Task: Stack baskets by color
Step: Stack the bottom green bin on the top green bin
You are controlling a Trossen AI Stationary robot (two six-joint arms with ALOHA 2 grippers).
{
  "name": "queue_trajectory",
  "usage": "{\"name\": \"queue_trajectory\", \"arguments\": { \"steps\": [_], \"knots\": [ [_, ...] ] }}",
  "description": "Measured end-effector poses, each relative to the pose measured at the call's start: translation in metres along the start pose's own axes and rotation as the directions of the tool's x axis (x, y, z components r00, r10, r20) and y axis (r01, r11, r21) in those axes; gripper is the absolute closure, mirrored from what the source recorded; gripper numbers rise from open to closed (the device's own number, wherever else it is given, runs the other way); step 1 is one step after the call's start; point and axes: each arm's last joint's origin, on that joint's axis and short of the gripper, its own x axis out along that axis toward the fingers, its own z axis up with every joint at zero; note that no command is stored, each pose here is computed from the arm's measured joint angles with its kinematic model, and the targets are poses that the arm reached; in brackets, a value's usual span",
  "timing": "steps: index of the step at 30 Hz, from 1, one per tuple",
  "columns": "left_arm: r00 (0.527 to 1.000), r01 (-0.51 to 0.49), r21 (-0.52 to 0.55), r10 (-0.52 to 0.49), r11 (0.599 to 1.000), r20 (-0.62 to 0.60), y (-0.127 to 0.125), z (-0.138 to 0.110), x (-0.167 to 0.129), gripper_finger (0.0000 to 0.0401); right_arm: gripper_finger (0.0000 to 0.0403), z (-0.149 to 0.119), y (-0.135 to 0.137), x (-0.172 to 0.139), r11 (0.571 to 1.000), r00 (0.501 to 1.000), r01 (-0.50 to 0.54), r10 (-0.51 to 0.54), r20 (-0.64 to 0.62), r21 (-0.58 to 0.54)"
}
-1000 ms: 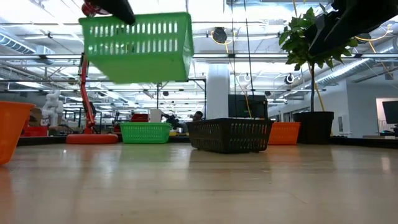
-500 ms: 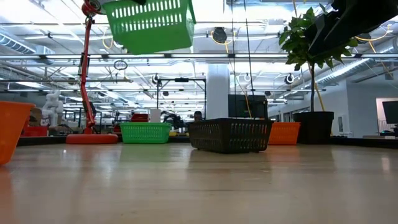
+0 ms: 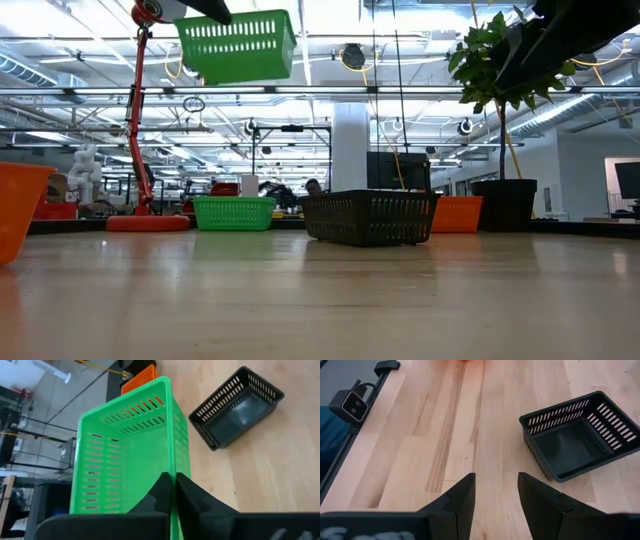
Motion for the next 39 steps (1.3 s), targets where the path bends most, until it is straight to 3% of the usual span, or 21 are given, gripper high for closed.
{"name": "queue_trajectory", "arguments": {
  "steps": [10,17,31,39],
  "knots": [
    [0.999,0.037,0.011,-0.037,0.999,-0.019,0.045,-0.02,0.015,0.0395,0.0261,-0.001,0.002,0.0,0.998,1.0,0.015,-0.015,0.005,0.067],
    [0.998,0.036,-0.037,-0.037,0.999,-0.044,0.073,-0.043,0.038,0.0394,0.0261,-0.003,0.009,-0.002,0.998,1.0,-0.014,0.014,0.0,0.055],
    [0.999,0.04,-0.073,-0.042,0.997,-0.019,0.086,-0.112,0.102,0.0392,0.0261,-0.004,0.01,-0.002,0.991,1.0,-0.017,0.016,-0.007,-0.133],
    [0.999,0.035,-0.065,-0.037,0.997,-0.034,0.086,-0.141,0.116,0.0395,0.0261,-0.004,0.01,-0.002,0.985,1.0,-0.014,0.012,-0.012,-0.173]
  ]
}}
